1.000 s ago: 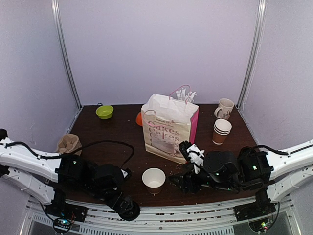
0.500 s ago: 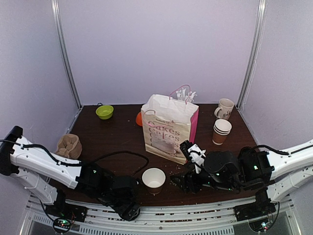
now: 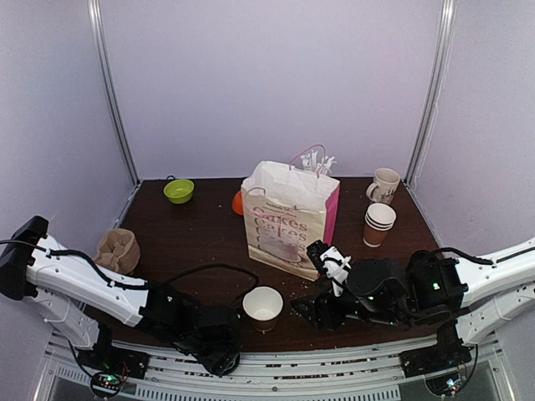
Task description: Pack the takeout coffee
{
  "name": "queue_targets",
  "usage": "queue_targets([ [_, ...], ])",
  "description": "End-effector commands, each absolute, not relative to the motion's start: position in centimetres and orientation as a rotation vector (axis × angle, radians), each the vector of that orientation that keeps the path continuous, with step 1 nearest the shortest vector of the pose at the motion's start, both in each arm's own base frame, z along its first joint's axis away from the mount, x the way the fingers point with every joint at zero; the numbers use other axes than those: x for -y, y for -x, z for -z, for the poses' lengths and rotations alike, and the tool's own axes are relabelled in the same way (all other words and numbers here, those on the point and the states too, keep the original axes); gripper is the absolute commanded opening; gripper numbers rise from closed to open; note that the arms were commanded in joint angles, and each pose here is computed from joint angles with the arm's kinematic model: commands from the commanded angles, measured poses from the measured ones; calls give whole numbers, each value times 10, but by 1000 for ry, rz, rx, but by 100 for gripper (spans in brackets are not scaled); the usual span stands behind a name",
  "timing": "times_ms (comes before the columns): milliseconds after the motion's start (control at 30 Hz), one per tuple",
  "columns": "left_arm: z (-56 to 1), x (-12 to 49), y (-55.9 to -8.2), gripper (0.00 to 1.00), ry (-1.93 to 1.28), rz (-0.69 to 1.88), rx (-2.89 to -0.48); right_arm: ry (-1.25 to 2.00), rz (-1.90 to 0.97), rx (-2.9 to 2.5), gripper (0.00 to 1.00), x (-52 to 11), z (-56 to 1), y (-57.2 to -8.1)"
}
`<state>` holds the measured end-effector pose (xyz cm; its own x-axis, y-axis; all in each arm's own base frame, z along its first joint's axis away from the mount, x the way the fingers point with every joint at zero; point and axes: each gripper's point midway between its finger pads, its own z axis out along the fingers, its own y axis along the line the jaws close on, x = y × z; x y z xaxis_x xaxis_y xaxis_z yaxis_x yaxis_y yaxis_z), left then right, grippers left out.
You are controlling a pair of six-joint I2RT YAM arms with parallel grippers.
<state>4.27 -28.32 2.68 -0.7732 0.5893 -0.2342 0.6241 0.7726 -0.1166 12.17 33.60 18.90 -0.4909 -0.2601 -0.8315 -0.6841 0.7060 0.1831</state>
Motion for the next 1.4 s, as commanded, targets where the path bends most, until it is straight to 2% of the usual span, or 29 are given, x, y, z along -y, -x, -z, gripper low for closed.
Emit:
queue_targets([
  [0, -20, 284, -39, 73, -999, 286, -2783, 693, -617, -2076, 75, -334, -192, -126],
  [67, -21, 284, -39, 70, -999, 291, -2782, 694, -616, -2076, 75, -334, -192, -126],
  [233, -37, 278, -44, 69, -981, 244, -2765, 697, -612, -2077, 75, -335, -192, -126],
  [500, -108, 261, -63, 69, -840, 243, -2682, 674, -587, -2059, 75, -333, -197, -132],
  [767, -188, 308, -89, 70, -906, 337, -2457, 513, -631, -2120, 75, -327, -188, -152],
  [1067, -179, 355, -123, 70, -1096, 363, -2419, 330, -727, -2184, 75, -307, -173, -162],
  [1367, -161, 376, -140, 70, -1199, 331, -2419, 298, -770, -2201, 74, -307, -164, -160],
])
